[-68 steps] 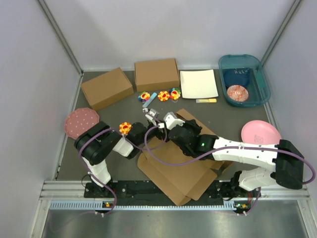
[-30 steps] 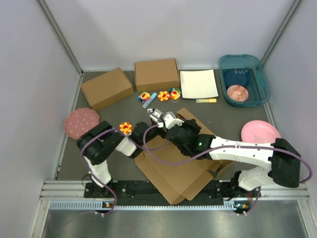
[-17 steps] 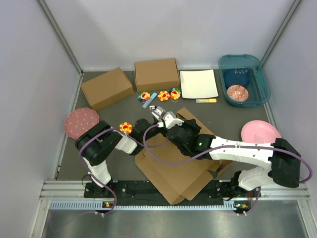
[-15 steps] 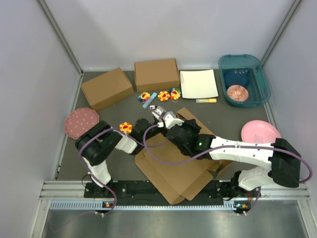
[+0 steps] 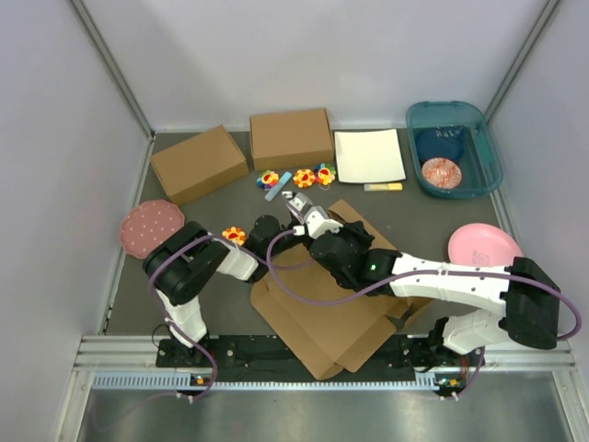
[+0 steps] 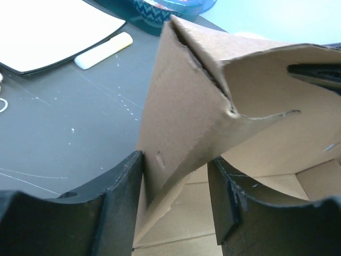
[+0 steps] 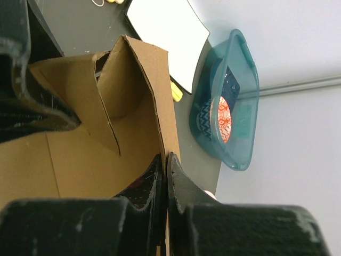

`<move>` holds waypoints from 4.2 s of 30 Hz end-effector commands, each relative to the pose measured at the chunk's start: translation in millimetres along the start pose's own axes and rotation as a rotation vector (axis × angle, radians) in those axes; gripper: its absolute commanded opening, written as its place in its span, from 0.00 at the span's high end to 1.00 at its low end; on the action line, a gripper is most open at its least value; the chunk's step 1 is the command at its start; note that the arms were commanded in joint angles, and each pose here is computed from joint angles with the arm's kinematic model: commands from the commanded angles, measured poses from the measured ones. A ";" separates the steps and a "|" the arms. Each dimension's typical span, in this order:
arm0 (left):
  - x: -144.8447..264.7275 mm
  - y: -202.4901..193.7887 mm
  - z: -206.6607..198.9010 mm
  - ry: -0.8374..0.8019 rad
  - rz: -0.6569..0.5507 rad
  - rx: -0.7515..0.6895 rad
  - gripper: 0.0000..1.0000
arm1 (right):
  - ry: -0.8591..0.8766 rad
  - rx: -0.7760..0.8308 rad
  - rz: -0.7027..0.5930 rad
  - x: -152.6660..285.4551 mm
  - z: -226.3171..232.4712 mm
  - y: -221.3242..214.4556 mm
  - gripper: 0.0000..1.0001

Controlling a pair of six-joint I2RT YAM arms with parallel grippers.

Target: Fold the paper box

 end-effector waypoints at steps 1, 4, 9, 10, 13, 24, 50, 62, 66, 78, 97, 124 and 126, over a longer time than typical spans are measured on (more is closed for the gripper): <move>-8.7 107.4 -5.0 -0.040 -0.488 -0.175 0.53 | 0.390 0.008 0.073 5.6 72.5 -30.7 1.00; -10.7 104.7 -4.6 -0.045 -0.482 -0.175 0.63 | 0.396 0.005 0.068 6.2 73.0 -28.6 1.00; -11.7 103.0 -4.8 -0.051 -0.477 -0.180 0.73 | 0.397 0.005 0.070 6.2 72.3 -27.9 1.00; -11.7 104.4 -5.1 -0.052 -0.481 -0.179 0.77 | 0.398 0.005 0.068 6.4 72.9 -27.2 1.00; -12.9 102.2 -6.8 -0.071 -0.475 -0.171 0.82 | 0.395 0.007 0.068 6.4 72.3 -26.8 1.00; -10.6 89.8 -13.1 -0.110 -0.437 -0.133 0.65 | 0.377 -0.028 0.054 8.0 65.5 -15.5 0.96; 0.9 77.8 -12.6 -0.031 -0.411 -0.132 0.77 | 0.381 -0.325 -0.136 52.0 -14.4 53.5 0.46; 0.4 77.3 -17.2 -0.027 -0.412 -0.151 0.79 | 0.271 -0.428 -0.145 50.8 -41.7 53.0 0.46; -0.3 75.1 -20.8 -0.033 -0.407 -0.157 0.79 | 0.201 -0.517 -0.125 40.3 -57.8 51.0 0.55; 0.7 73.6 -26.7 -0.035 -0.404 -0.161 0.79 | 0.282 -0.590 -0.018 -1.5 -37.3 31.6 0.62; 5.0 82.5 -40.5 -0.094 -0.422 -0.126 0.35 | 0.346 -0.507 0.121 -10.2 6.2 -26.6 0.66; -10.4 73.4 -35.0 -0.093 -0.408 -0.143 0.86 | 0.419 -0.537 0.012 22.1 -29.7 13.8 0.48; -10.1 73.6 -34.6 -0.090 -0.409 -0.143 0.86 | 0.436 -0.505 0.002 26.6 -31.8 19.1 0.47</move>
Point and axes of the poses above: each gripper's point midway between its finger pads, its own x axis back along the fingers, its own z axis along the line the jaws close on, y = z × x, the point moved 5 cm from there along x, back along the fingers, and after that the axes turned 12 degrees about -x, right-handed, at the moved point
